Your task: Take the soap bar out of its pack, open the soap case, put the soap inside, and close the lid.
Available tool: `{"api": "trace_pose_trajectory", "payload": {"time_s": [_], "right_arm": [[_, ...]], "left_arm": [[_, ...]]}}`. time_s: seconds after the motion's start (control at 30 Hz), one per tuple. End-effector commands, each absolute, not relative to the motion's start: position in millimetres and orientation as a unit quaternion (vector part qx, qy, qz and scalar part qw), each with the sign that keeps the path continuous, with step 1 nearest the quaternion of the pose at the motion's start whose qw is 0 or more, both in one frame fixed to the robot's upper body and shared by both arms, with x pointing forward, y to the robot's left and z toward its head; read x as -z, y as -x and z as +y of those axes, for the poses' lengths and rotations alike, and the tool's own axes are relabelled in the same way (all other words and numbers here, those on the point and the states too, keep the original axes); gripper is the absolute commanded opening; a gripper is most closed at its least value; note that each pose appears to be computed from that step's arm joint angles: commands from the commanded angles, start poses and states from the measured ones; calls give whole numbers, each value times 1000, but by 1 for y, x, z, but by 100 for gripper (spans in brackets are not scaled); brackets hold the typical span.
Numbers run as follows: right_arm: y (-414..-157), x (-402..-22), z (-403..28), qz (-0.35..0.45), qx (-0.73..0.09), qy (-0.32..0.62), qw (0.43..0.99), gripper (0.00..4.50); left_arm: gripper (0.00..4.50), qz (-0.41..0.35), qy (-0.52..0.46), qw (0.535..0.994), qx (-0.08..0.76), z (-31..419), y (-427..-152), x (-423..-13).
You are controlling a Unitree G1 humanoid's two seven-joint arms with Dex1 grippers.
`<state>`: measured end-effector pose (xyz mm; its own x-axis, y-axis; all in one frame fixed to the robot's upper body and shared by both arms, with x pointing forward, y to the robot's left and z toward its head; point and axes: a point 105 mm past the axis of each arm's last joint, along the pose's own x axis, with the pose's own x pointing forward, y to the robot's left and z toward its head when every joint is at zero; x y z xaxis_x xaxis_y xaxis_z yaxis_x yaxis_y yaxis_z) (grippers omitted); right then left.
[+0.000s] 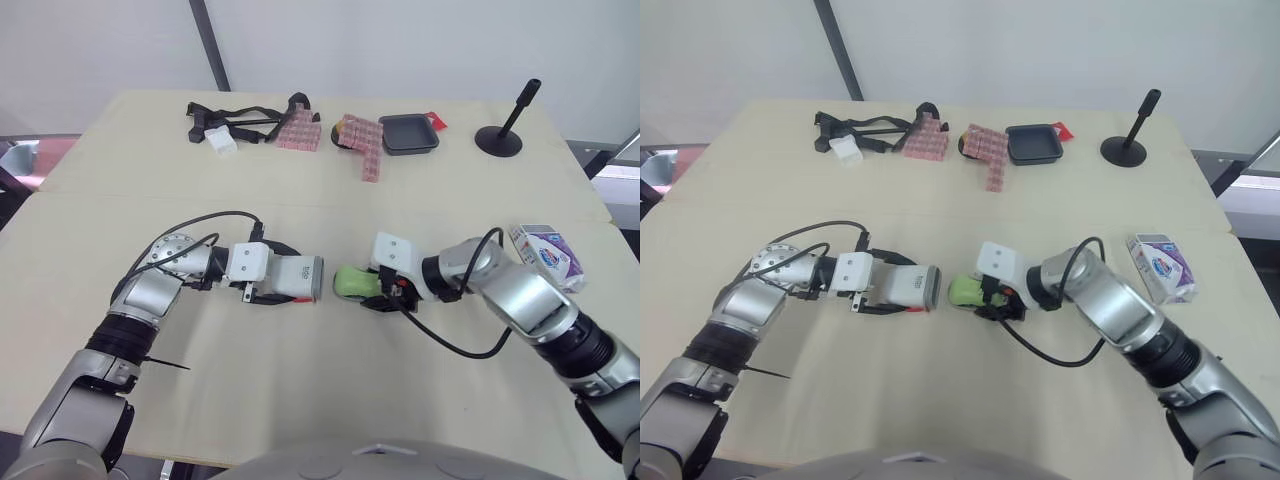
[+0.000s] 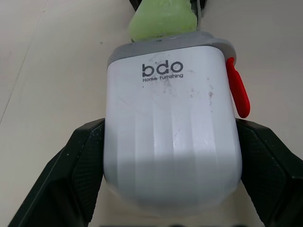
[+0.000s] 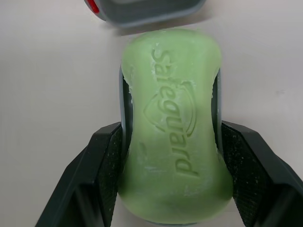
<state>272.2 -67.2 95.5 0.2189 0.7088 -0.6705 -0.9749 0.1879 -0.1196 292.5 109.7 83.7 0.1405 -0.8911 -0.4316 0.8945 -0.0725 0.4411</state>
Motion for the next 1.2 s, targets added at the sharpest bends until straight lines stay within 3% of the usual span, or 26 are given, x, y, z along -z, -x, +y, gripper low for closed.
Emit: {"api": "trace_pose_trajectory", "payload": {"time_s": [0.03, 0.6, 1.2], "right_arm": [[-273, -110, -69, 231, -584, 286, 724, 257], [-266, -114, -60, 256, -595, 303, 699, 257], [-276, -122, -46, 247, -580, 339, 698, 257]], "left_arm": [[347, -20, -329, 678, 657, 101, -292, -93], [347, -46, -314, 680, 661, 80, -290, -98], [347, -77, -292, 689, 659, 53, -289, -105]]}}
